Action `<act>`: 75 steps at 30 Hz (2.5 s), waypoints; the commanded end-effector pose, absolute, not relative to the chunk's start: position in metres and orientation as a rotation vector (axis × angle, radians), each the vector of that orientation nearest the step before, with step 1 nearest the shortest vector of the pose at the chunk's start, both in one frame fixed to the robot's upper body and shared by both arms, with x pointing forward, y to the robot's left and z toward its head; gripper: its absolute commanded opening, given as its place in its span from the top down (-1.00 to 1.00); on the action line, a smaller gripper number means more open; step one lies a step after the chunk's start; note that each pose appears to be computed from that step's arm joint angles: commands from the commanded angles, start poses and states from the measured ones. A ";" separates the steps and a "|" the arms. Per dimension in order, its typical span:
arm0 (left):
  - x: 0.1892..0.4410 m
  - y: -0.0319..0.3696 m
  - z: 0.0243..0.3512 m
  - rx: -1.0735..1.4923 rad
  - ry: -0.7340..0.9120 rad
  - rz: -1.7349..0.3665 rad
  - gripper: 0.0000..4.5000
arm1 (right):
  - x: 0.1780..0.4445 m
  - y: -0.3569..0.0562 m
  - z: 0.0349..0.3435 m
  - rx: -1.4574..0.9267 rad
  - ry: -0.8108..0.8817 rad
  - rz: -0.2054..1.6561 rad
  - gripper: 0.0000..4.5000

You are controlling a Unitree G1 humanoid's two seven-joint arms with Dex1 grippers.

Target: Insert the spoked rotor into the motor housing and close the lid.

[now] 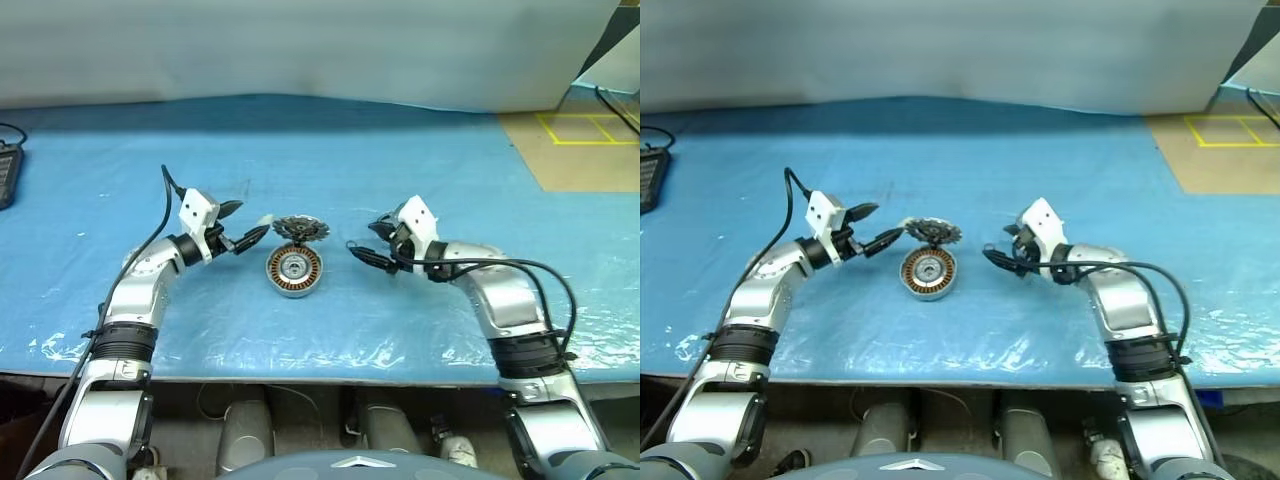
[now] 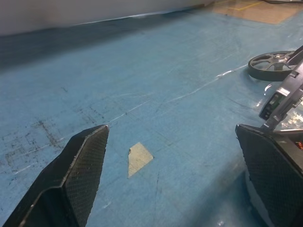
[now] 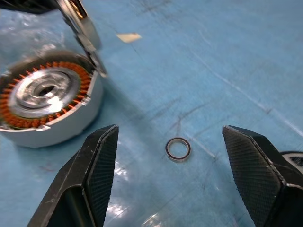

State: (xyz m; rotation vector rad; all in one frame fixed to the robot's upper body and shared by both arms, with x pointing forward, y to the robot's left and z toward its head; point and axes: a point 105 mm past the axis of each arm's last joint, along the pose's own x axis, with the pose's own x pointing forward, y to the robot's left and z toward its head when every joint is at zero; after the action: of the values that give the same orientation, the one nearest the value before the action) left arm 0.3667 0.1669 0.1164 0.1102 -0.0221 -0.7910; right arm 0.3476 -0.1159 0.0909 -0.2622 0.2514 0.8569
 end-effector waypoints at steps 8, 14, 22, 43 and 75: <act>0.366 0.168 0.128 0.123 -0.064 -0.792 -1.00 | 0.362 -0.109 0.080 -0.316 0.196 0.824 -0.62; 0.366 0.169 0.128 0.130 -0.064 -0.783 -1.00 | 0.360 -0.119 0.067 -0.316 0.258 0.799 -0.07; 0.367 0.169 0.127 0.139 -0.062 -0.776 -1.00 | 0.359 -0.121 0.059 -0.302 0.288 0.792 0.39; 0.369 0.165 0.123 0.136 -0.046 -0.797 -1.00 | 0.297 -0.080 0.139 -0.270 0.201 1.202 0.71; 0.366 0.162 0.122 0.144 -0.039 -0.803 -1.00 | 0.324 -0.022 0.095 -0.385 0.221 1.261 0.71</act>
State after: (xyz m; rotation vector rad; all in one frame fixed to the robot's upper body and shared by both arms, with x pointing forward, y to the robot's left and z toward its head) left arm 0.3649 0.1607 0.1109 0.1167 0.0000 -0.8091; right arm 0.3203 -0.0226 0.0887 -0.3608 0.2494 1.2702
